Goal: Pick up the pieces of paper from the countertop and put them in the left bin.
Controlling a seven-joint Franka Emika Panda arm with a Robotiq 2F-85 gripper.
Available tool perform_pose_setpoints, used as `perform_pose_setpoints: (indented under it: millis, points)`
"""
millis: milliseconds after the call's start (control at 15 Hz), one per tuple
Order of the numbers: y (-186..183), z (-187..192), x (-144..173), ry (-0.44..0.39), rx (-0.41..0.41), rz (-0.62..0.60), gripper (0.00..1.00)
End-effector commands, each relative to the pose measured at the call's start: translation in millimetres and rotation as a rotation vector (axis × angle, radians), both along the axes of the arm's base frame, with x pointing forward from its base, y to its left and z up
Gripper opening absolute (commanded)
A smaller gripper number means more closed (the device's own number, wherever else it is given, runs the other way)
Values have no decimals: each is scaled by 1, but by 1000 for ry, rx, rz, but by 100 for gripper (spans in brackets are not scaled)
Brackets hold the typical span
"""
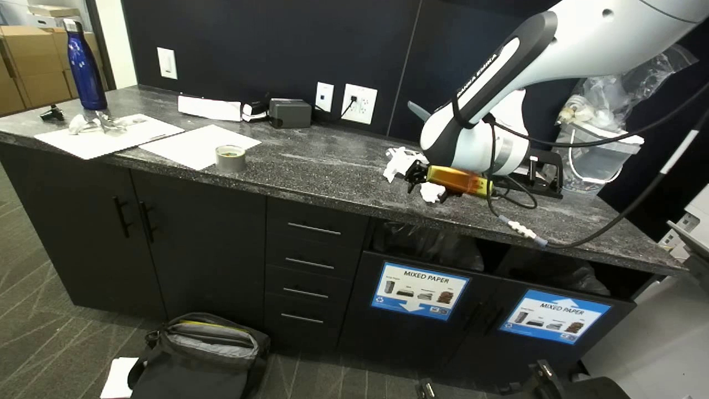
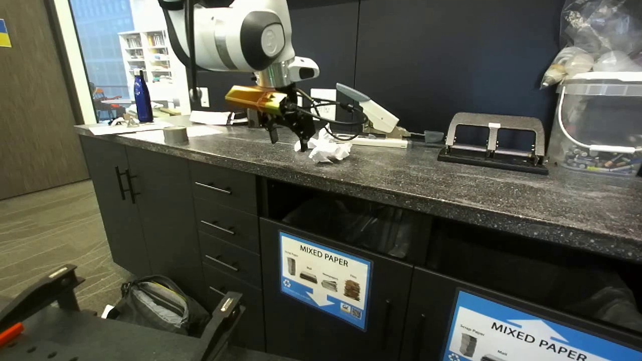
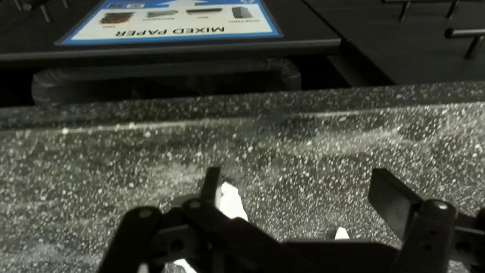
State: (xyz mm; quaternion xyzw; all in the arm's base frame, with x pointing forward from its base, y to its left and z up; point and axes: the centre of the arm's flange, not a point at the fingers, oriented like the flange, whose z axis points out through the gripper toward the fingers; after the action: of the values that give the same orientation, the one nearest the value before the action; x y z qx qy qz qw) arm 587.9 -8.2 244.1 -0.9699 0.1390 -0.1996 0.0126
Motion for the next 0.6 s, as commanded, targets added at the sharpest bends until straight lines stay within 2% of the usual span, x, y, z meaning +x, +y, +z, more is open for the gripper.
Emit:
perform_pose_setpoints:
  millis: [0,267,533]
  points:
    - [-8,16,48,-12,-71,-26,100]
    - [-28,3,75,49,-161,-78,100]
    - [-28,-17,96,105,-160,-84,100]
